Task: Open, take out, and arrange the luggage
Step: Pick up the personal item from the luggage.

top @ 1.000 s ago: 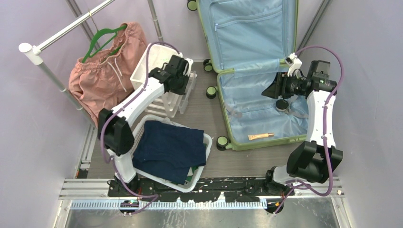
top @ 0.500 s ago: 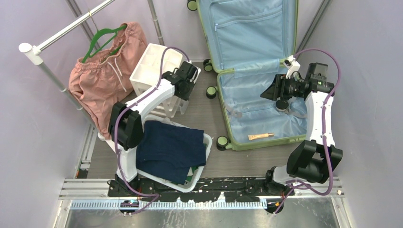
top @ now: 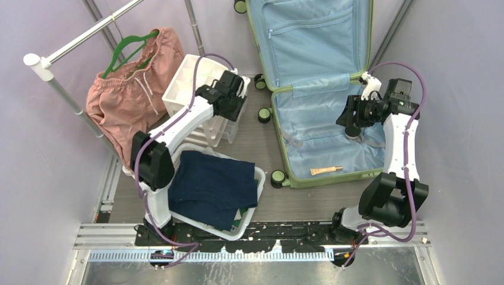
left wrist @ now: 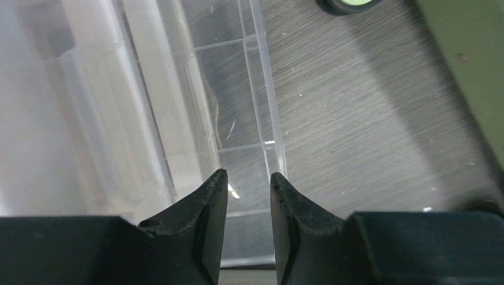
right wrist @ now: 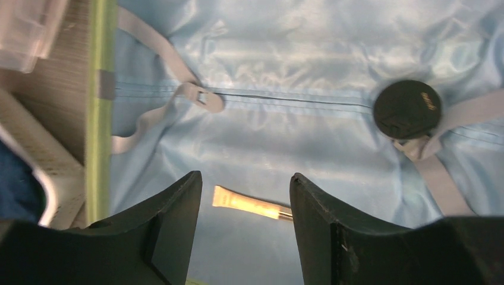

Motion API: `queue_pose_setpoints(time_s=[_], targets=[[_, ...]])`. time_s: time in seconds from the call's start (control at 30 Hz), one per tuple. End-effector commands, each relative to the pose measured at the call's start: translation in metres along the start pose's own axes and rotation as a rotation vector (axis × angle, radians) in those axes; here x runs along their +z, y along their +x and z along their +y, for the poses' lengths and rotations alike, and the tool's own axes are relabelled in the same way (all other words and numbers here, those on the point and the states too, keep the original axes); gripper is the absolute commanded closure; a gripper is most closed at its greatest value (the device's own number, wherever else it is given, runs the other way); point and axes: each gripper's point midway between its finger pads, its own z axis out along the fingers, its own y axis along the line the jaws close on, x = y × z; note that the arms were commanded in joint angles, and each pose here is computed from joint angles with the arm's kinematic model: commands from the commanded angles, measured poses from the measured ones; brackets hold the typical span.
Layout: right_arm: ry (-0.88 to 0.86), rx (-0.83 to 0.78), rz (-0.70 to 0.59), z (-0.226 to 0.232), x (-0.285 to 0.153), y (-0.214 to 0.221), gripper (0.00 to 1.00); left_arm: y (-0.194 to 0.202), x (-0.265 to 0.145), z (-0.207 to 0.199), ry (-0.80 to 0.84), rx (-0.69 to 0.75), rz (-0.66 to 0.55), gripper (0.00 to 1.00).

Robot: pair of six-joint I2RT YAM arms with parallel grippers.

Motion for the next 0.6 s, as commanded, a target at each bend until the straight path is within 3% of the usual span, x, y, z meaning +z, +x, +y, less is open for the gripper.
queue_pose_setpoints(time_s=[0.0, 0.2, 0.43, 0.57], targets=[[0.188, -0.066, 0.031, -0.041, -0.003, -0.006, 0.38, -0.048, -0.075, -0.004, 0.073, -0.052, -0.192, 0.67], [0.350, -0.078, 0.196, -0.091, 0.008, 0.021, 0.36, -0.061, -0.115, -0.022, 0.211, -0.090, -0.313, 0.65], [0.434, -0.152, 0.298, -0.121, 0.029, 0.039, 0.23, -0.085, -0.149, -0.028, 0.424, -0.314, -0.554, 0.31], [0.439, -0.181, 0.327, -0.133, 0.039, 0.038, 0.21, -0.090, -0.156, -0.026, 0.546, -0.447, -0.623, 0.26]])
